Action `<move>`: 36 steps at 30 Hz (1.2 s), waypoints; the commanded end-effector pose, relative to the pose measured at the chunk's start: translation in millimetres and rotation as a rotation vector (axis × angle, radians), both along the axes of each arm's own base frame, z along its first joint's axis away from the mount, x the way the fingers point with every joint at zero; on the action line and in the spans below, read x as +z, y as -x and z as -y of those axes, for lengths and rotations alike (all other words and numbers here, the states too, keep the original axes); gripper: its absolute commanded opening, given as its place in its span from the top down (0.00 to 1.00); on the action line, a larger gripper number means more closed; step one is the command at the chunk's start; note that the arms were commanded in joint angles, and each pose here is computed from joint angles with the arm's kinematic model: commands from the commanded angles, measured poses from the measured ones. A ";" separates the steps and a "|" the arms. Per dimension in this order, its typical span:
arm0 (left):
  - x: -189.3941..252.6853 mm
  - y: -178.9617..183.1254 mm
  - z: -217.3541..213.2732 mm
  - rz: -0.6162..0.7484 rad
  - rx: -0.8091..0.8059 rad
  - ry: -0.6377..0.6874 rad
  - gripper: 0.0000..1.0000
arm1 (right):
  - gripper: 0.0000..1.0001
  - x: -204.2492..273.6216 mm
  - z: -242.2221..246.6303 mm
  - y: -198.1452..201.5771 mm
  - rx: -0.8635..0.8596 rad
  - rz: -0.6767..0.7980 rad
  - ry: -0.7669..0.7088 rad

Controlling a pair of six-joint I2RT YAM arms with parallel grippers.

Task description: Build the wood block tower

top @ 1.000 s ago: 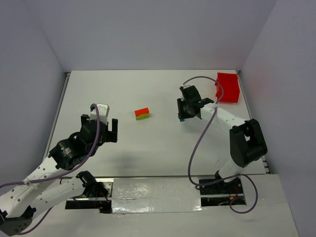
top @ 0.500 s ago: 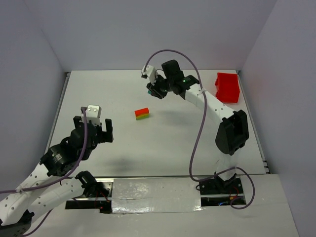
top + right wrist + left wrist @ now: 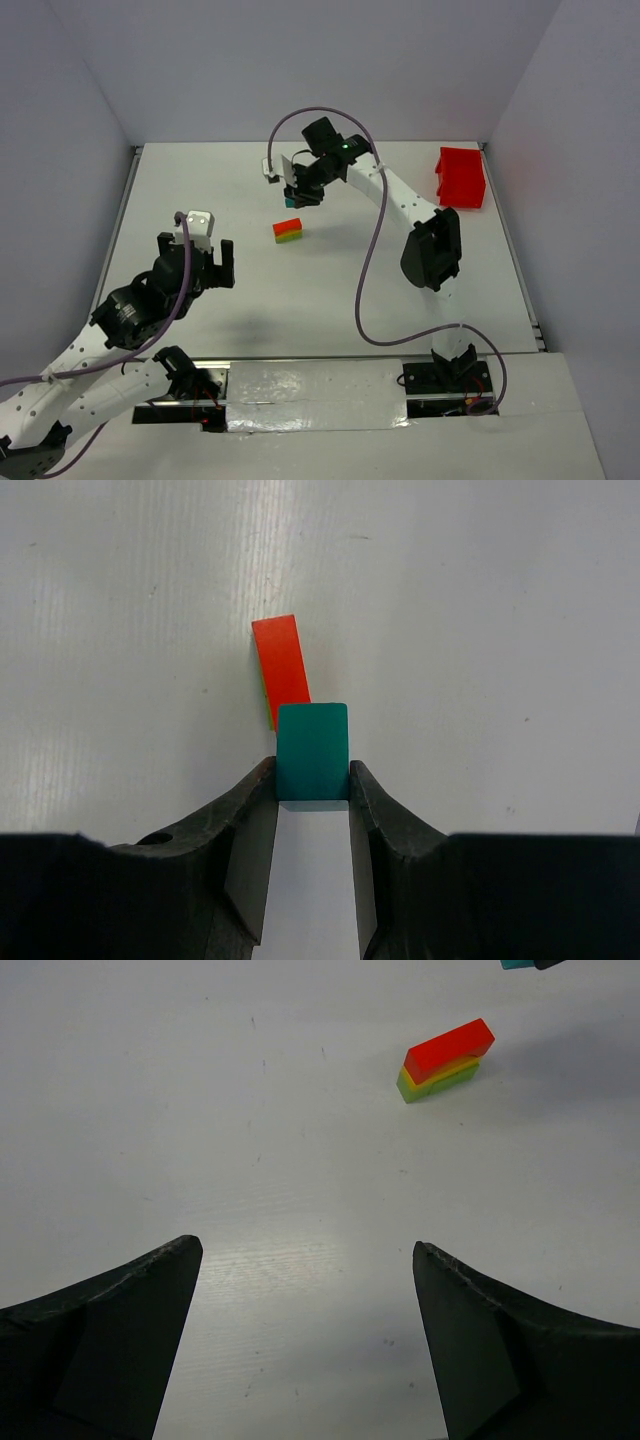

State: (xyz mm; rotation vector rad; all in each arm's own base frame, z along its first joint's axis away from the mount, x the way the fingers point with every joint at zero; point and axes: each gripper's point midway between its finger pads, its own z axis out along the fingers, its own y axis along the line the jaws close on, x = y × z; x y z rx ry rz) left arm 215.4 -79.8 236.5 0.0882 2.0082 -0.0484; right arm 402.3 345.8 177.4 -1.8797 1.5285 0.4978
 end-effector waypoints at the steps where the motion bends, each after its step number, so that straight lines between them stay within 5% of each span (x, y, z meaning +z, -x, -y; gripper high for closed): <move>1: 5.9 -4.1 5.1 0.025 -0.023 0.008 0.00 | 0.97 -4.0 -11.9 19.3 0.073 -0.033 0.037; 28: 2.3 -5.0 6.9 0.016 -0.030 0.002 0.01 | 0.90 -47.6 -34.0 6.4 0.077 0.041 0.108; 36: 0.2 -5.8 6.4 0.006 -0.023 -0.006 0.00 | 0.81 -55.1 -39.2 4.3 0.089 0.048 0.101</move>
